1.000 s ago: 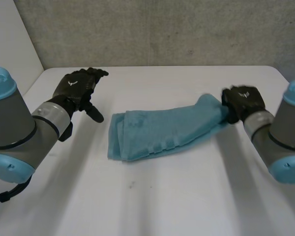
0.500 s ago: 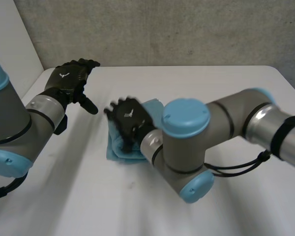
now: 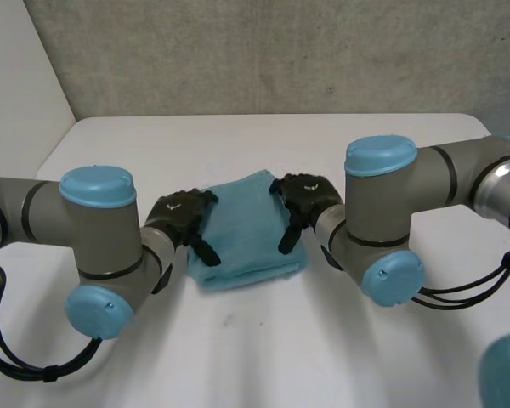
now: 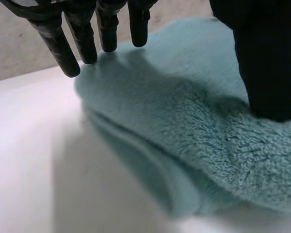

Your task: Fold the laundry

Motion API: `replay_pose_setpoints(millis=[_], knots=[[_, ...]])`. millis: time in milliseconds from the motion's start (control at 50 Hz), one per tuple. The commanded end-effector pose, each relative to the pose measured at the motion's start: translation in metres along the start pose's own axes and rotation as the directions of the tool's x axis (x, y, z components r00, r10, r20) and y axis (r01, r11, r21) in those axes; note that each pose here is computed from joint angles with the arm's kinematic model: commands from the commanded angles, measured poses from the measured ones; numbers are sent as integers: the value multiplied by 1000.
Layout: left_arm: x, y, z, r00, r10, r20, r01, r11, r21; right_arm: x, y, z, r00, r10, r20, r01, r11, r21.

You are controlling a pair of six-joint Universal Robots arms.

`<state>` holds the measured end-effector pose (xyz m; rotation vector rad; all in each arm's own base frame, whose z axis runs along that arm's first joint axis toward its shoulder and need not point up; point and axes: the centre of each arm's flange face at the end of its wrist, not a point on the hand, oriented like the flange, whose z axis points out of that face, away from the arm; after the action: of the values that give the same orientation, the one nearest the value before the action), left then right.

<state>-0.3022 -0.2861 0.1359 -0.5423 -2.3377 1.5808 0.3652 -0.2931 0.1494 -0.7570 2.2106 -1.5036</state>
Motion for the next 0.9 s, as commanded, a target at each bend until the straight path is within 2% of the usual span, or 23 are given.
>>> replay_pose_setpoints(millis=[20, 120, 140, 220, 280, 320, 360, 440, 520, 680, 900], knots=[[-7, -14, -9, 998, 43, 47, -44, 999, 29, 4, -4, 3, 1000, 5, 18, -4, 999, -43], [-4, -53, -27, 998, 42, 38, -46, 990, 137, 5, -34, -8, 1000, 3, 16, -4, 1000, 30], [-3, -61, -31, 998, 42, 37, -47, 986, 161, 6, -52, -17, 1000, 2, 8, -2, 997, 75], [-6, -118, -61, 999, 31, 43, -42, 954, 296, 17, -92, -41, 1000, 13, -26, -9, 984, 176], [-10, -144, -79, 999, 28, 43, -41, 942, 334, 43, -140, -84, 990, 74, -120, -35, 952, 305], [-18, -161, -92, 999, 25, 42, -38, 941, 336, 50, -146, -92, 985, 91, -147, -39, 946, 323], [-25, -168, -101, 999, 23, 41, -35, 947, 319, 76, -165, -124, 962, 129, -241, -27, 923, 384], [-38, -179, -122, 1000, 16, 12, -19, 960, 280, 98, -168, -151, 941, 149, -305, -15, 915, 402], [-46, -192, -139, 1000, 17, 0, -16, 946, 324, 111, -163, -162, 928, 160, -337, -17, 921, 390], [-44, -190, -143, 1000, 17, -18, -11, 947, 322, 111, -152, -165, 958, 56, -281, 43, 941, 335], [-38, -191, -155, 999, 22, -31, -10, 940, 342, 107, -150, -169, 962, 45, -270, 49, 941, 334]])
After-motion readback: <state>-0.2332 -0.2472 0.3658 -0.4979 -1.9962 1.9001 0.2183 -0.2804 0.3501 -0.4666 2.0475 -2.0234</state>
